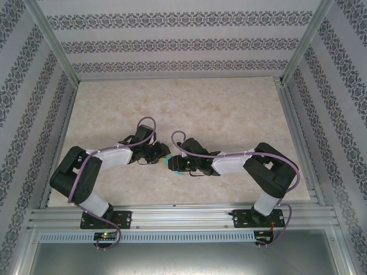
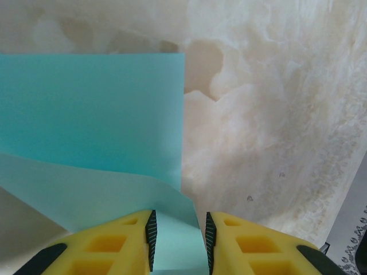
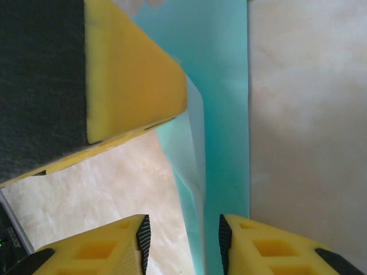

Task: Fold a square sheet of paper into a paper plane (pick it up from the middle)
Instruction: Fold the wing for the fifth time at the center of the table.

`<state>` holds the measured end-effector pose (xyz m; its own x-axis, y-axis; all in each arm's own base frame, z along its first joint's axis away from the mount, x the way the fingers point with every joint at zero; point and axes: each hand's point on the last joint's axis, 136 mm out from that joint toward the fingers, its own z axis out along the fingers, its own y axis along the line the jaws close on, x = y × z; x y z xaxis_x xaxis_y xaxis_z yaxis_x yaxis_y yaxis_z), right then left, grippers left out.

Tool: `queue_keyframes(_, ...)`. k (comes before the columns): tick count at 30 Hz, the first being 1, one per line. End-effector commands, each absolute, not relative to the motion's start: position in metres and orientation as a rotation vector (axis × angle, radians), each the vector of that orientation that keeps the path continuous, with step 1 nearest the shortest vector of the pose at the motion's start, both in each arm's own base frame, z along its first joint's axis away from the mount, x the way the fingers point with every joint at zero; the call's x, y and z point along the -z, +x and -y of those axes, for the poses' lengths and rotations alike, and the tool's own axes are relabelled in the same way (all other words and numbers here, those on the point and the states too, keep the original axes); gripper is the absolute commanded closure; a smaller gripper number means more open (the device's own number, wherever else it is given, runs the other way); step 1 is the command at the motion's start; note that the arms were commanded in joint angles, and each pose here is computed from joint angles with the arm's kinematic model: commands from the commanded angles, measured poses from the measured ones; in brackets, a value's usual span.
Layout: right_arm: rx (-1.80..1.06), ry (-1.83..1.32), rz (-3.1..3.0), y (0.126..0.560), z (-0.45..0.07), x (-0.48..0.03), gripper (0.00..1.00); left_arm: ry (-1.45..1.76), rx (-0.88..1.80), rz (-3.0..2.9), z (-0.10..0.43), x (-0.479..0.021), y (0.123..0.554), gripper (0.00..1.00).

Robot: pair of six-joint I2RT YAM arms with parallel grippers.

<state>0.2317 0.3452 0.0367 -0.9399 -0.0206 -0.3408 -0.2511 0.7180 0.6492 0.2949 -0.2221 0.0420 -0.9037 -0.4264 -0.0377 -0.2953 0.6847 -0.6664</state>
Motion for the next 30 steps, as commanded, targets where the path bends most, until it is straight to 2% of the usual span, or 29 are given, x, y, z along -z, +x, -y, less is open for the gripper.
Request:
queue_keyframes(1, -1.050, -0.218, -2.599, 0.239, -0.349, -0.043, 0.62, -0.568, 1.012, -2.710, 0.220, -0.044, 0.295, 0.68)
queue_keyframes(6, -1.065, -0.202, -2.602, 0.241, -0.350, -0.036, 0.73, -0.573, 1.013, -2.706, 0.219, -0.046, 0.294, 0.68)
queue_keyframes(8, -1.070, -0.237, -2.602, 0.238, -0.352, -0.035, 0.84, -0.572, 1.015, -2.702, 0.218, -0.048, 0.294, 0.68)
queue_keyframes(11, -1.023, -0.304, -2.599, 0.234, -0.350, -0.031, 0.92, -0.576, 1.011, -2.688, 0.216, -0.057, 0.293, 0.66)
queue_keyframes(15, -0.938, -0.366, -2.596, 0.228, -0.343, -0.023, 0.93, -0.610, 0.949, -2.636, 0.202, -0.080, 0.294, 0.55)
queue_keyframes(20, -0.752, -0.559, -2.478, 0.221, -0.350, -0.037, 0.93, -0.746, 0.700, -2.635, 0.163, -0.090, 0.281, 0.23)
queue_keyframes(21, -0.707, -0.590, -2.454, 0.220, -0.351, -0.038, 0.94, -0.768, 0.659, -2.645, 0.157, -0.087, 0.278, 0.19)
queue_keyframes(24, -0.559, -0.693, -2.378, 0.218, -0.352, -0.035, 0.94, -0.857, 0.601, -2.671, 0.145, -0.077, 0.269, 0.14)
queue_keyframes(30, -0.290, -0.905, -2.152, 0.209, -0.363, -0.043, 0.95, -0.965, 0.562, -2.764, 0.141, -0.053, 0.257, 0.13)
